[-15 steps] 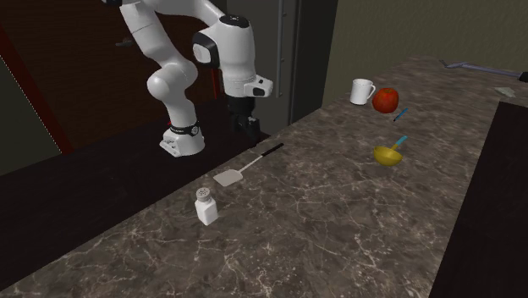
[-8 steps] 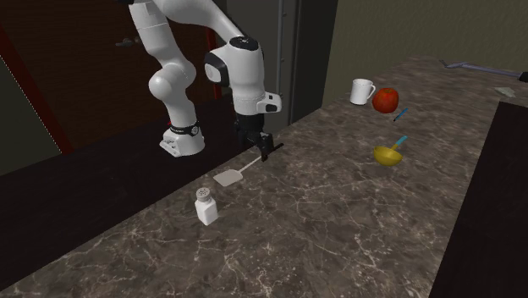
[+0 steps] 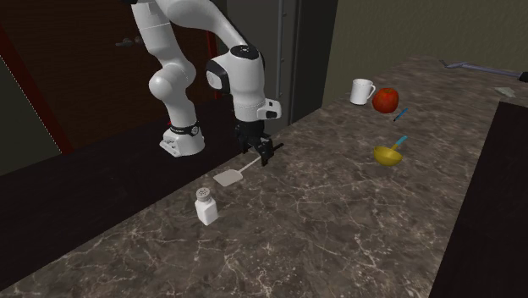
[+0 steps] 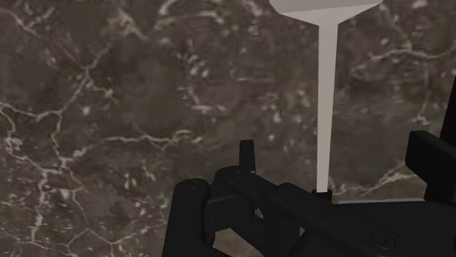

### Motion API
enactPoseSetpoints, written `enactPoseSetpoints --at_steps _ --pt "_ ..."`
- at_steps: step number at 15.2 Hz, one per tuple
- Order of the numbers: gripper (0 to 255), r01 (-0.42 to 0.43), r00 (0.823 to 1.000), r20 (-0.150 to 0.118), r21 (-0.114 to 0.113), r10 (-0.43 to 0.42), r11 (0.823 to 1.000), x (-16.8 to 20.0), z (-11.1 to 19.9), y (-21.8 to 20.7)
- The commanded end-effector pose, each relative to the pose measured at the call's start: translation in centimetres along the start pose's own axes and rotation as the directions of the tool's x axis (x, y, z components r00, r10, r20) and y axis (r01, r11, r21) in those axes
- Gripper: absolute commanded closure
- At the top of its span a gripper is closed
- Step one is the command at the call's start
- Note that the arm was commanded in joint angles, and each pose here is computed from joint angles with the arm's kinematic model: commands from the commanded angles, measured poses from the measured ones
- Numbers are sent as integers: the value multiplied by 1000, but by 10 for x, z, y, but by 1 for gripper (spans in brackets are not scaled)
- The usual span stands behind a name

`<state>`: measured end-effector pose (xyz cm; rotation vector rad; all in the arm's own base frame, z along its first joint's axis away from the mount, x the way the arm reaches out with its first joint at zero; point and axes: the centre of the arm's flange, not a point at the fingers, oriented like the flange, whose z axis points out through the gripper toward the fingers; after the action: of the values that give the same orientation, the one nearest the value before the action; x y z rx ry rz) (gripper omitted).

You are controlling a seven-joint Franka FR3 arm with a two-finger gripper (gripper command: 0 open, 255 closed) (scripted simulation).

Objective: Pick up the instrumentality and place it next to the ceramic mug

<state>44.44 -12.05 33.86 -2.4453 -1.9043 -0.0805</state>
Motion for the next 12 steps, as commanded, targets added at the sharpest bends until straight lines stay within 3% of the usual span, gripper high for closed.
enactPoseSetpoints --at_steps 1,3,4,12 --pt "0 0 1000 0 0 0 1000 0 0 0" --pt "0 0 1000 0 0 0 1000 0 0 0" --pt "255 0 1000 0 0 0 1000 0 0 0" --pt "255 0 1000 0 0 0 1000 0 0 0"
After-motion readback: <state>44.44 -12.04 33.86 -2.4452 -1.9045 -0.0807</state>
